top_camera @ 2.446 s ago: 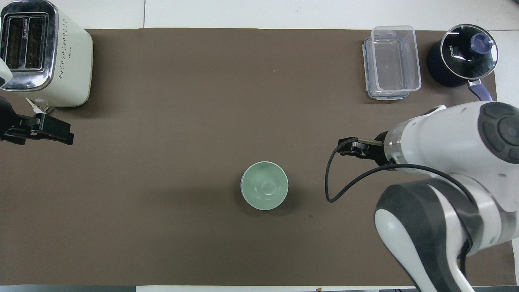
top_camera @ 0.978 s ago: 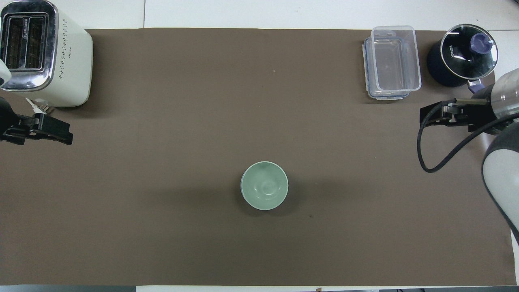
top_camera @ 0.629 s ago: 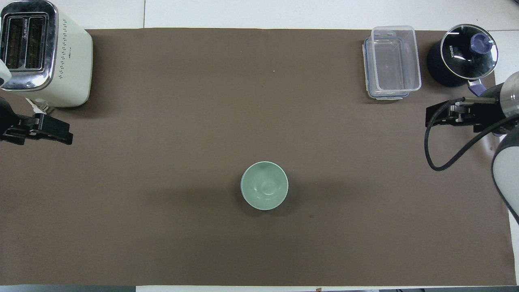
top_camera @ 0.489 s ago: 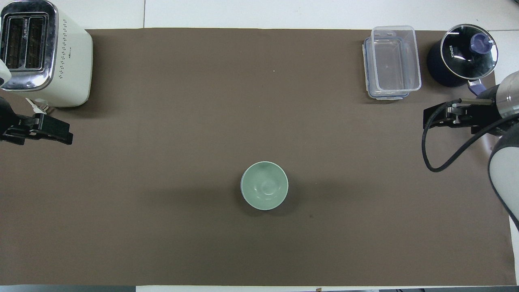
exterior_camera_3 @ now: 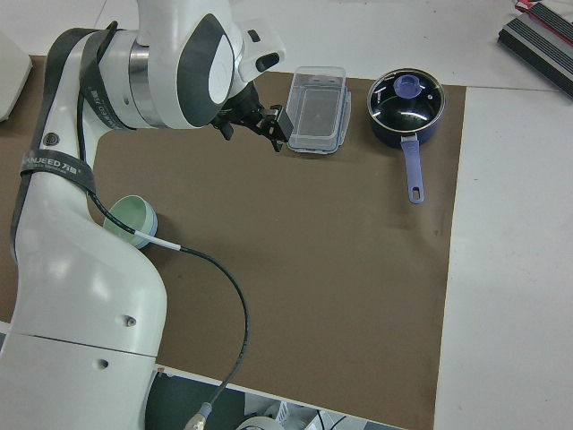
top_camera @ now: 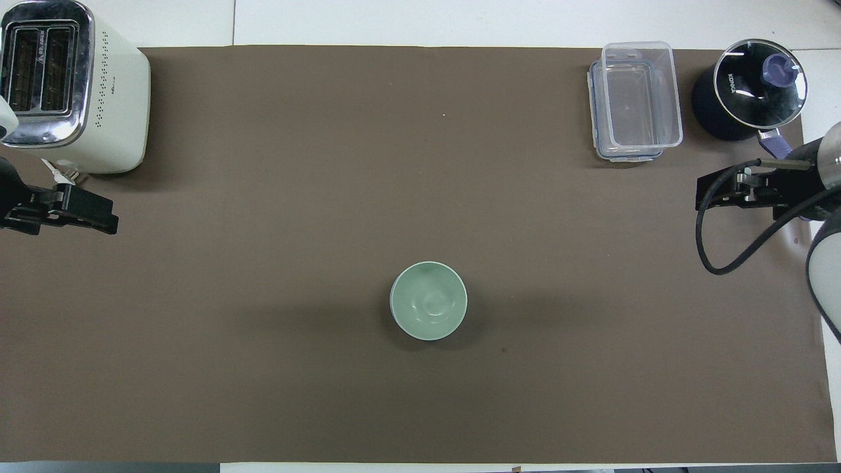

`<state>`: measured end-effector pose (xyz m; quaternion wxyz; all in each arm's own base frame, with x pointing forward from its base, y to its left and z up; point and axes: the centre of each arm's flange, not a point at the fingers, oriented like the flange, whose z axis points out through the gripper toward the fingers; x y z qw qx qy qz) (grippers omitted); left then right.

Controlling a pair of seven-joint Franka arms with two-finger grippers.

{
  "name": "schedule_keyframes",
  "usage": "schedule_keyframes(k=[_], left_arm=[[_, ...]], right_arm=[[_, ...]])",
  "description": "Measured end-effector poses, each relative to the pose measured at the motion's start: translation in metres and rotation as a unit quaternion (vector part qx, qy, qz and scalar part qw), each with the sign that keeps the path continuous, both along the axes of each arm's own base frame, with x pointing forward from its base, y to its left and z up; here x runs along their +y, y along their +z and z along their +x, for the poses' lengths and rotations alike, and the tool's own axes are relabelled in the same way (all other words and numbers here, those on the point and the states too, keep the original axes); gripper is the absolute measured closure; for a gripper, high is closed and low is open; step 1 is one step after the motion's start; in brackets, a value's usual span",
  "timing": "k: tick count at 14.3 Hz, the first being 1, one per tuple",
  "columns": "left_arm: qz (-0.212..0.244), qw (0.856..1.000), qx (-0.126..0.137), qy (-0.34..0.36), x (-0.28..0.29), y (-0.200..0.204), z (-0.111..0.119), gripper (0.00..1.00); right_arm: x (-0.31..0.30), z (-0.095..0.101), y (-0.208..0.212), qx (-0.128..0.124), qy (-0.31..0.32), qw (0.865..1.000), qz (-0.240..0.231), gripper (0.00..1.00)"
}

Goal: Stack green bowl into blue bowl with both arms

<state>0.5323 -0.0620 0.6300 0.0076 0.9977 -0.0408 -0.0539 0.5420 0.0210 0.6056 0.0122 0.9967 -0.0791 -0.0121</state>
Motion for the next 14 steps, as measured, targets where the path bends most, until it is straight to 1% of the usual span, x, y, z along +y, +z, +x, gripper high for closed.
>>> schedule_keyframes(k=[8, 14], left_arm=[[0.0, 1.0, 0.0, 0.0, 0.0, 0.0, 0.0, 0.0], [0.0, 1.0, 0.0, 0.0, 0.0, 0.0, 0.0, 0.0]], right_arm=[[-0.004, -0.003, -0.001, 0.009, -0.004, 1.0, 0.0, 0.0], [-0.011, -0.003, -0.001, 0.011, -0.001, 1.0, 0.001, 0.0]])
